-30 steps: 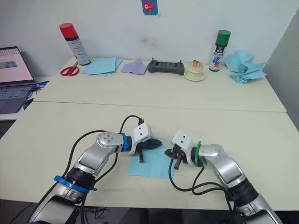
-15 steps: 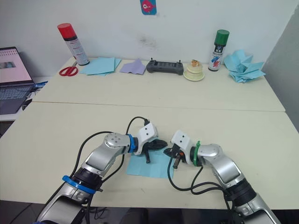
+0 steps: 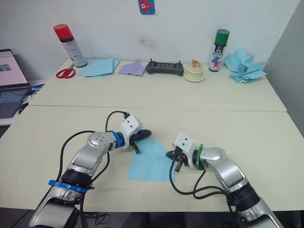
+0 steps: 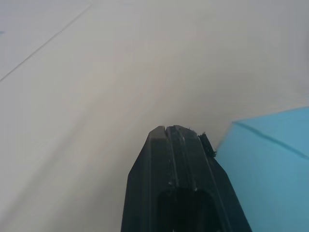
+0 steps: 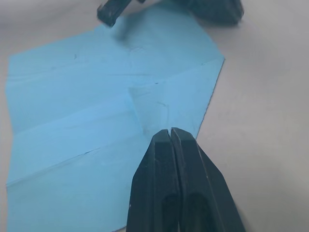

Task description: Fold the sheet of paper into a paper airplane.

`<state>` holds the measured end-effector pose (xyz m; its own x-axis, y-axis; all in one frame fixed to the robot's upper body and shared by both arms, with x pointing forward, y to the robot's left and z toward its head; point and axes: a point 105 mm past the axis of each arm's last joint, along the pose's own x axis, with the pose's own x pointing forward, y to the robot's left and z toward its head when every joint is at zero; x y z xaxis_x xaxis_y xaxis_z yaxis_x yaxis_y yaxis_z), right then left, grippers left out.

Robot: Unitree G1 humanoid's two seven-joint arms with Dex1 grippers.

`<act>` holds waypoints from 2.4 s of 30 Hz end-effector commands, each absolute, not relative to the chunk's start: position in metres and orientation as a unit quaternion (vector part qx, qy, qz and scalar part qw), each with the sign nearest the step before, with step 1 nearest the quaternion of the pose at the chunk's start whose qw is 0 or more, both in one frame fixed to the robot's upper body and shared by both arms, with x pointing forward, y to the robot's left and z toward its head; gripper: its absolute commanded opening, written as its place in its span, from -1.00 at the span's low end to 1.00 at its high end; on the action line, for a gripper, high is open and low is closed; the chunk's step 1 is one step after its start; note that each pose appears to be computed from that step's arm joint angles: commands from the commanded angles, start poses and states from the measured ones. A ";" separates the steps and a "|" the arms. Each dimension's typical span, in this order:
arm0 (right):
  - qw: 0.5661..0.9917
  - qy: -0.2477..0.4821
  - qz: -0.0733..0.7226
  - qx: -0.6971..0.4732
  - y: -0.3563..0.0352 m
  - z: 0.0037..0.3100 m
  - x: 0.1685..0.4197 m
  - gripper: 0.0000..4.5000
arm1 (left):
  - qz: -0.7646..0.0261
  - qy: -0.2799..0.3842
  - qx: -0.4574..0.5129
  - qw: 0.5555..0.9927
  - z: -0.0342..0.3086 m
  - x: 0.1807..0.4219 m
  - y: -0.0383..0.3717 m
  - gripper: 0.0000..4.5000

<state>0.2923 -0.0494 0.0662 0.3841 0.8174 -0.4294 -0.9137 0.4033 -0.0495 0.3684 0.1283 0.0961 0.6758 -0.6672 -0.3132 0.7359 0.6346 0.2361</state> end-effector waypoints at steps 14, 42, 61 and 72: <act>0.819 0.190 0.522 -0.145 -0.049 0.056 0.302 -1.00 | -0.357 0.131 -0.066 0.922 0.121 0.313 0.175 0.15; 0.826 0.193 0.511 -0.138 -0.050 0.055 0.302 -1.00 | -0.428 0.099 0.162 0.884 0.101 0.304 0.136 -0.99; 0.825 0.194 0.513 -0.136 -0.048 0.056 0.303 -1.00 | -0.394 0.083 0.071 0.913 0.129 0.324 0.153 -0.11; 0.827 0.194 0.510 -0.134 -0.048 0.056 0.305 -1.00 | -0.447 0.137 0.120 0.876 0.118 0.321 0.144 -0.11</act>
